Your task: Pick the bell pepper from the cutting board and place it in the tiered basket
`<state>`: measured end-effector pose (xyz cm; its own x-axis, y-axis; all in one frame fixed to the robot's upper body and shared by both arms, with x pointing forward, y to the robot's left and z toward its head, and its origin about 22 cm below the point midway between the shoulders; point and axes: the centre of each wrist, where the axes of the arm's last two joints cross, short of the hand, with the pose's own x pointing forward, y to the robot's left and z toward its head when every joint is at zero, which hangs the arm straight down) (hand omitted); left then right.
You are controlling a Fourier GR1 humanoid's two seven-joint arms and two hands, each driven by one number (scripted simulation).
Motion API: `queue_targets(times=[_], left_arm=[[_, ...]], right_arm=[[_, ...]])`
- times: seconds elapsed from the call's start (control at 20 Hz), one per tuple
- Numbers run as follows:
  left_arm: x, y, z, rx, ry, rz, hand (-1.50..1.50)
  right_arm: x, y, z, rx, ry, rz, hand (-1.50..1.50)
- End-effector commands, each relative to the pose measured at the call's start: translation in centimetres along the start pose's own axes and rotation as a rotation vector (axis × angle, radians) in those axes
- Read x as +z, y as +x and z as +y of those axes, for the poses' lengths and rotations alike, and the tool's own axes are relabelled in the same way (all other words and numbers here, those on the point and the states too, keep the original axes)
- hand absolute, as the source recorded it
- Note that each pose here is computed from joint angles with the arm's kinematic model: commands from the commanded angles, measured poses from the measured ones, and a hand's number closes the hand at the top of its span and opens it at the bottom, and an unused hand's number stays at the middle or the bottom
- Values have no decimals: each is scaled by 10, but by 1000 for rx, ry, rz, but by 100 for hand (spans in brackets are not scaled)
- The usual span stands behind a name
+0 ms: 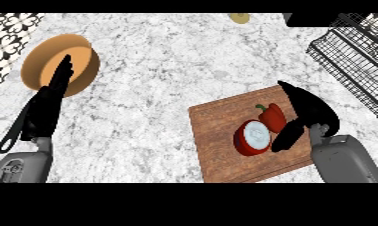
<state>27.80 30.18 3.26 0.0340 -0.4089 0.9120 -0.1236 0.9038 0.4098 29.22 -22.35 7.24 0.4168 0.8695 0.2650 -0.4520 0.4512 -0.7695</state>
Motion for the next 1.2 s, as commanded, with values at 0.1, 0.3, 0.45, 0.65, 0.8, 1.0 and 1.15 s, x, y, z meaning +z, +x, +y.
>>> queue_targets(times=[0.1, 0.3, 0.45, 0.65, 0.8, 1.0, 1.15], left_arm=[[0, 2, 16, -18, 10, 3, 0], [-10, 30, -8, 6, 20, -11, 0], [6, 0, -6, -9, 9, -1, 0], [-5, -1, 11, -1, -4, 1, 0], [-6, -5, -4, -3, 10, 4, 0], [0, 1, -5, 8, 2, 11, 0], [-7, 0, 0, 4, 3, 9, 0]], right_arm=[[-12, 10, 6, 11, 33, 32, -150], [-34, -4, -2, -2, 55, 16, -150], [-43, 11, 23, -6, 68, 28, -150], [-31, 28, 26, -8, 95, 29, -150], [-41, 13, 47, -8, 139, 26, -150], [-41, -2, 53, 147, 250, -79, 150], [-38, 10, 58, 236, 147, -96, 150]])
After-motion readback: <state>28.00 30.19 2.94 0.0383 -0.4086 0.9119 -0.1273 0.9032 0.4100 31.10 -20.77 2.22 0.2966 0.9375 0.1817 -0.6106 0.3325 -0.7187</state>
